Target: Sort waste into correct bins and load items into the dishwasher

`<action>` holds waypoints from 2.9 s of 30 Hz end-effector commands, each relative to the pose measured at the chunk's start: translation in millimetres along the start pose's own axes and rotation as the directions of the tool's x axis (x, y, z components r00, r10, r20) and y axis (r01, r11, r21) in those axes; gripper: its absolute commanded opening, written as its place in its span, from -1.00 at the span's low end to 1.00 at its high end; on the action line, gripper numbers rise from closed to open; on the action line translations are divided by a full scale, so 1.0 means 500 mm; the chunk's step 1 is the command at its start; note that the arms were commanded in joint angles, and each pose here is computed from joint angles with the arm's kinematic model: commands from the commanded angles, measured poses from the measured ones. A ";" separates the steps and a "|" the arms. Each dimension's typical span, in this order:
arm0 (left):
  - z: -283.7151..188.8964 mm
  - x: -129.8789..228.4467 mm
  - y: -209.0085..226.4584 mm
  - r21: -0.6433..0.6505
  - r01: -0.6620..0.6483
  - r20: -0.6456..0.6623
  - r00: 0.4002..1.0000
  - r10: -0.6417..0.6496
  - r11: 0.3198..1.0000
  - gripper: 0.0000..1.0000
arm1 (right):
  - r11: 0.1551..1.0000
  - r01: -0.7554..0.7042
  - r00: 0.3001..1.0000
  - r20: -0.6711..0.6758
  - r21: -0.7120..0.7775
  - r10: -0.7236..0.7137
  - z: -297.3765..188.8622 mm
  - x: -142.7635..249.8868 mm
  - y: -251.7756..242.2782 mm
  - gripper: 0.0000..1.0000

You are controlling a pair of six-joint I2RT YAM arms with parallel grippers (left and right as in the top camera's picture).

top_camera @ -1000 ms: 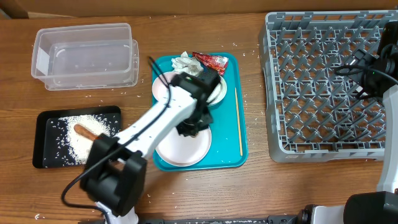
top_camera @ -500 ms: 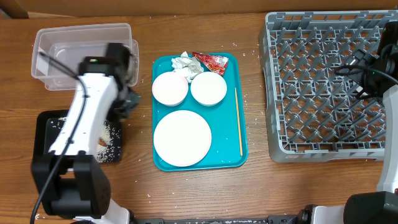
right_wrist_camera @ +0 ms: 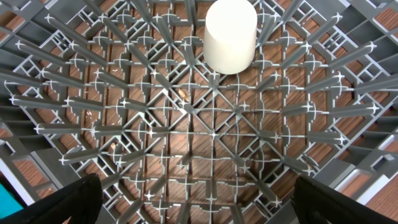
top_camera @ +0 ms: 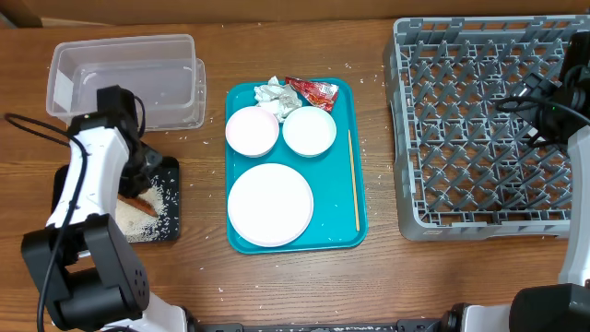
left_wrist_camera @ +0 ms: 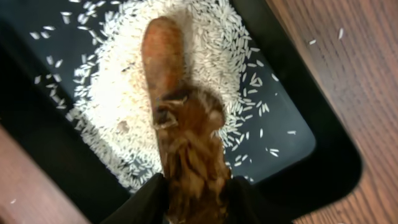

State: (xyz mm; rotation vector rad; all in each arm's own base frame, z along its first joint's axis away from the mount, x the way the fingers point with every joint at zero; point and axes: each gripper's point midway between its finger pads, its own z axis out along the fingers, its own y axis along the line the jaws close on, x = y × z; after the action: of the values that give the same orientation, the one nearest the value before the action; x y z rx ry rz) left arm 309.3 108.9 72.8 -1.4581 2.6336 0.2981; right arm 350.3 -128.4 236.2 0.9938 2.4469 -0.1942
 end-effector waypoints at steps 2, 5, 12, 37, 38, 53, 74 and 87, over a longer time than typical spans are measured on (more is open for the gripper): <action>0.009 -0.003 0.004 0.001 -0.052 0.032 0.998 0.052 0.999 -0.07 | 1.000 -0.009 1.000 0.026 -0.005 0.009 -0.013 -0.012 0.001 1.00; 0.008 -0.003 0.003 0.004 -0.055 0.031 0.998 0.055 0.998 0.35 | 1.000 -0.009 1.000 0.026 -0.005 0.009 -0.013 -0.012 0.001 1.00; -0.030 0.032 -0.016 0.103 -0.126 -0.058 0.990 0.132 0.987 0.33 | 1.000 -0.009 1.000 0.026 -0.005 0.009 -0.013 -0.012 0.001 1.00; -0.264 0.356 -0.248 0.429 -0.727 0.282 0.672 0.684 0.537 1.00 | 1.000 -0.009 1.000 0.026 -0.005 0.009 -0.013 -0.012 0.001 1.00; -0.253 0.367 -0.257 0.430 -0.732 0.271 0.663 0.698 0.529 1.00 | 1.000 -0.009 1.000 0.026 -0.005 0.009 -0.013 -0.012 0.001 1.00; -0.137 0.419 -0.288 0.387 -0.764 0.132 0.600 0.789 0.516 0.93 | 1.000 -0.009 1.000 0.026 -0.005 0.009 -0.013 -0.012 0.001 1.00; -0.141 0.499 -0.266 0.394 -0.811 0.087 0.502 0.861 0.433 -0.83 | 1.000 -0.009 1.000 0.026 -0.005 0.009 -0.013 -0.012 0.001 1.00; -0.152 0.518 -0.296 0.348 -0.855 0.193 0.467 0.863 0.384 1.00 | 1.000 -0.009 1.000 0.026 -0.005 0.009 -0.013 -0.012 0.001 1.00</action>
State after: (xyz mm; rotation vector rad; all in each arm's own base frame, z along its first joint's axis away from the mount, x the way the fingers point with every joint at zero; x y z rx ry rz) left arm 290.9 -210.4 84.5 0.2023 2.9655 -0.3068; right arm 350.3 -128.4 236.2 0.9928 2.4474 -0.1945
